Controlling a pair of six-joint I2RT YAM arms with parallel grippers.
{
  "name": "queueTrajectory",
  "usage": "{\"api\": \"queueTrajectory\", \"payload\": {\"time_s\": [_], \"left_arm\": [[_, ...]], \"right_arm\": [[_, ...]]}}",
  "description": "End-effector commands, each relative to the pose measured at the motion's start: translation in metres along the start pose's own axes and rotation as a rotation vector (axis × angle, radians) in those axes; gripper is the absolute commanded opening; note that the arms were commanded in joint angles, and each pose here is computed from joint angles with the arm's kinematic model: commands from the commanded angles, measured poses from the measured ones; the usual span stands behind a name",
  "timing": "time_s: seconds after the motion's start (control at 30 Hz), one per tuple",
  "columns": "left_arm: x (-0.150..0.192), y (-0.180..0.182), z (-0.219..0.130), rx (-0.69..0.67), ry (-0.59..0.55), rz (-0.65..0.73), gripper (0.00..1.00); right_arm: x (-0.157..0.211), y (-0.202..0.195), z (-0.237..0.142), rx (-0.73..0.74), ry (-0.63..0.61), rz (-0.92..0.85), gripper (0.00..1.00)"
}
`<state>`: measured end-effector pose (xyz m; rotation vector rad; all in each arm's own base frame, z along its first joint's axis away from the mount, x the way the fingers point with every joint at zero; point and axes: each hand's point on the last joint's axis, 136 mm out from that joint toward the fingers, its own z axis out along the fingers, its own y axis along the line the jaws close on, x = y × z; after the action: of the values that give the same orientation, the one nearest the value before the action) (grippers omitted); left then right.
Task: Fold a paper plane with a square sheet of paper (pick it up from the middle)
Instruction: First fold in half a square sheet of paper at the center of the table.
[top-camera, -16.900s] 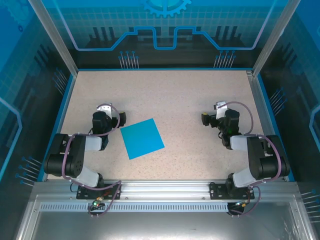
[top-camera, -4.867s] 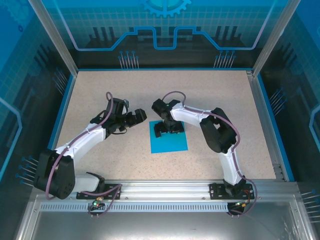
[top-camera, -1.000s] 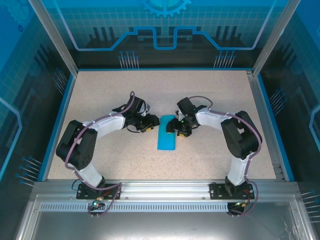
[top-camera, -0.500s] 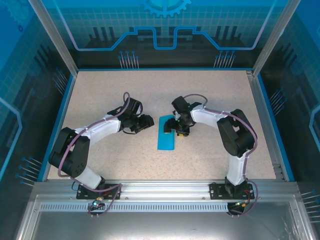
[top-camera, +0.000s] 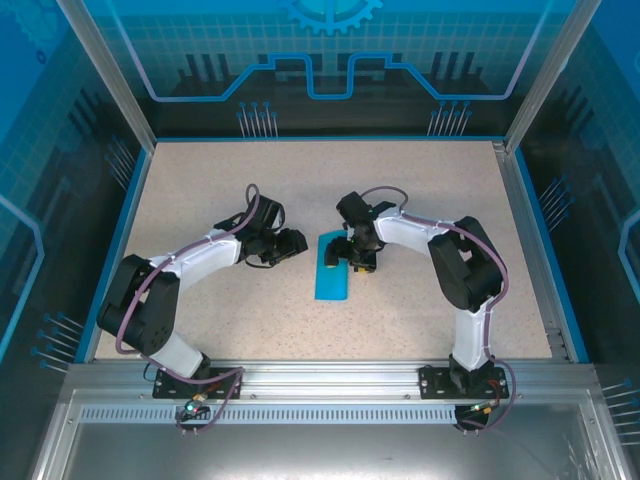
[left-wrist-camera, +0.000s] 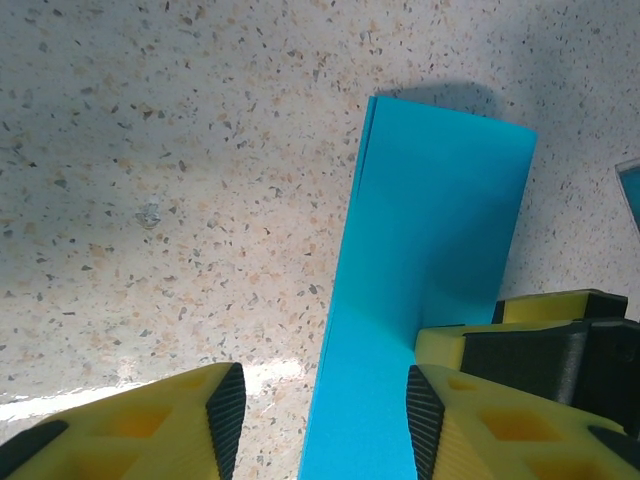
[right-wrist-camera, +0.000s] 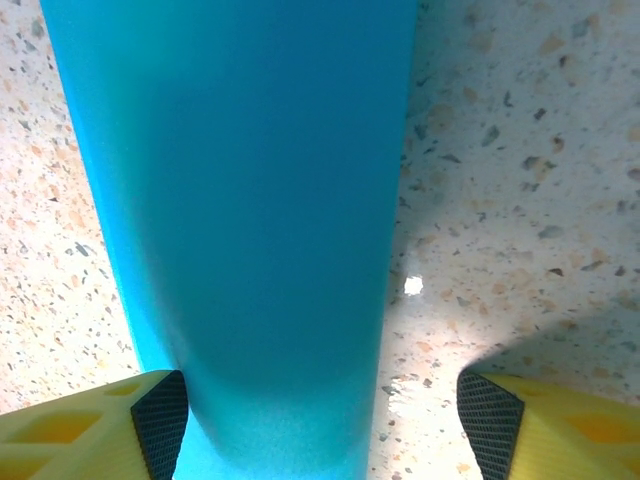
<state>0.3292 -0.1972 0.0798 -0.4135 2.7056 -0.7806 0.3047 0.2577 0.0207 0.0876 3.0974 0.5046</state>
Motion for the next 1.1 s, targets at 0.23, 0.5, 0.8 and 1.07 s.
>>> {"api": "queueTrajectory", "payload": {"time_s": [0.23,0.5,0.8,1.07], "left_arm": [[0.01,-0.02,0.016,0.127,0.105,-0.029,0.43],[0.024,-0.031,0.047,0.177,0.241,-0.081,0.26],[0.036,-0.038,0.065,0.218,0.3,-0.095,0.2],[0.042,-0.027,0.078,0.181,0.332,-0.128,0.17]], "right_arm": [[0.022,-0.028,0.026,0.125,0.084,0.035,0.75],[0.024,-0.025,0.029,0.1,0.09,0.037,0.75],[0.024,-0.023,0.032,0.082,0.096,0.033,0.75],[0.024,-0.02,0.032,0.065,0.093,0.03,0.74]]}}
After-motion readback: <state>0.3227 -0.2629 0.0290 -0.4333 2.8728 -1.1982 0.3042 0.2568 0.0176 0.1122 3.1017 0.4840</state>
